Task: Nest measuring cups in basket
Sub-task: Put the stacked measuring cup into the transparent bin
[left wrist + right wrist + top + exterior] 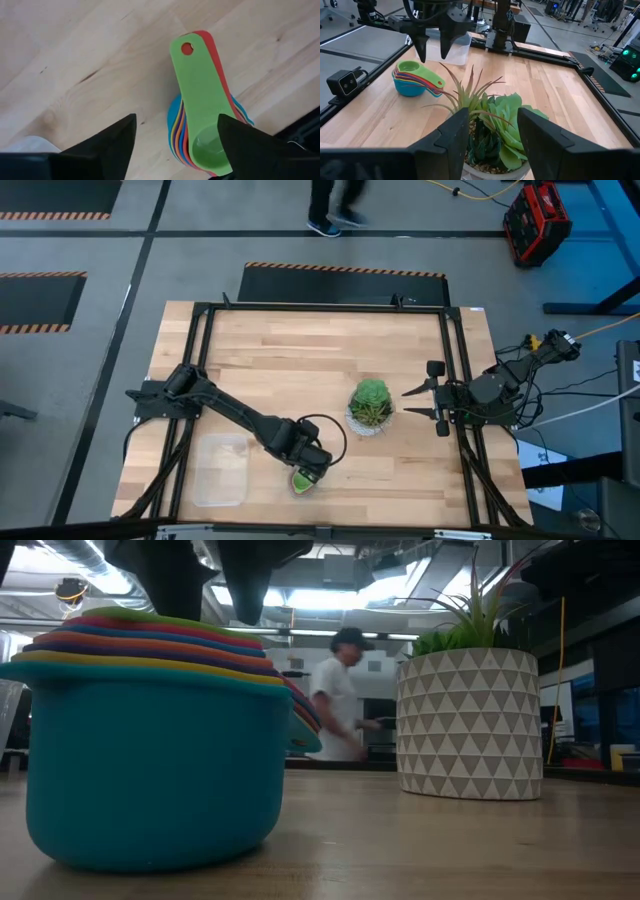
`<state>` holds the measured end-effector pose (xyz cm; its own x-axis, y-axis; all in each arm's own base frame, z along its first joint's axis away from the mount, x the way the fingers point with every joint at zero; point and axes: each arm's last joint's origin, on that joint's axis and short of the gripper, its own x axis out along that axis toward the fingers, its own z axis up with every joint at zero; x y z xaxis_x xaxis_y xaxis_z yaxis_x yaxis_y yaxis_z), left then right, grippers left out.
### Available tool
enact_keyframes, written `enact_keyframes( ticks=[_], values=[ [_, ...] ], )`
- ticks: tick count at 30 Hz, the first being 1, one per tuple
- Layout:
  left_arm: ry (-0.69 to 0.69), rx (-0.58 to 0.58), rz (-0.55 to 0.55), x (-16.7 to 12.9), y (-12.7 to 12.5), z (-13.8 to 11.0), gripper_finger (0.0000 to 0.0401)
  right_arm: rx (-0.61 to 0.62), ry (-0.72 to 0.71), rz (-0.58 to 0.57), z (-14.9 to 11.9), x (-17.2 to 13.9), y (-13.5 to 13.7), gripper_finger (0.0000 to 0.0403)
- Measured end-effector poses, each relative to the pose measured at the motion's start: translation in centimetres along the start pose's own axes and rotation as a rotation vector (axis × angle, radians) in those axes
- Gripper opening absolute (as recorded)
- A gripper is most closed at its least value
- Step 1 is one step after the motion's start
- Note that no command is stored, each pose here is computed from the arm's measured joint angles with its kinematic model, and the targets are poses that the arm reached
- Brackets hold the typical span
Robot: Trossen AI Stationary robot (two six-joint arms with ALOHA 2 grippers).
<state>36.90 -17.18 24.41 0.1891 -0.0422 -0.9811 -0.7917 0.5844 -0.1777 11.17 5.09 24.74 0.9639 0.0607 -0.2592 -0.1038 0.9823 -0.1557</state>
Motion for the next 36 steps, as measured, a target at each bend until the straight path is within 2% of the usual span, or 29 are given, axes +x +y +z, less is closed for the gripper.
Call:
enact_keyframes(
  ticks=[4, 11, 15, 20, 26, 36],
  values=[
    [0.0, 0.0, 0.0, 0.0, 0.0, 0.0, 0.0287, 0.0, 0.0, 0.0, 0.0, 0.0, 0.0, 0.0173],
    [-0.062, -0.002, -0.028, -0.5, 0.1, 1.4, 0.0285, 0.0, 0.0, 0.0, 0.0, 0.0, 0.0, 0.0173],
    [-0.08, 0.061, -0.087, -2.2, 0.5, 2.3, 0.0285, -0.002, 0.004, 0.0, 0.0, 0.0, 0.0, 0.0173],
    [-0.119, 0.12, -0.153, -5.9, 1.9, 3.3, 0.0284, -0.003, 0.01, 0.0, -0.1, 0.1, 0.0, 0.0173],
    [-0.158, 0.206, -0.155, -10.6, 5.1, 3.6, 0.0284, -0.003, 0.014, 0.0, -0.1, 0.2, 0.1, 0.0173],
    [-0.24, 0.151, -0.005, -16.5, 12.0, 3.8, 0.0284, -0.002, 0.014, 0.0, -0.1, 0.2, 0.1, 0.0173]
  ],
)
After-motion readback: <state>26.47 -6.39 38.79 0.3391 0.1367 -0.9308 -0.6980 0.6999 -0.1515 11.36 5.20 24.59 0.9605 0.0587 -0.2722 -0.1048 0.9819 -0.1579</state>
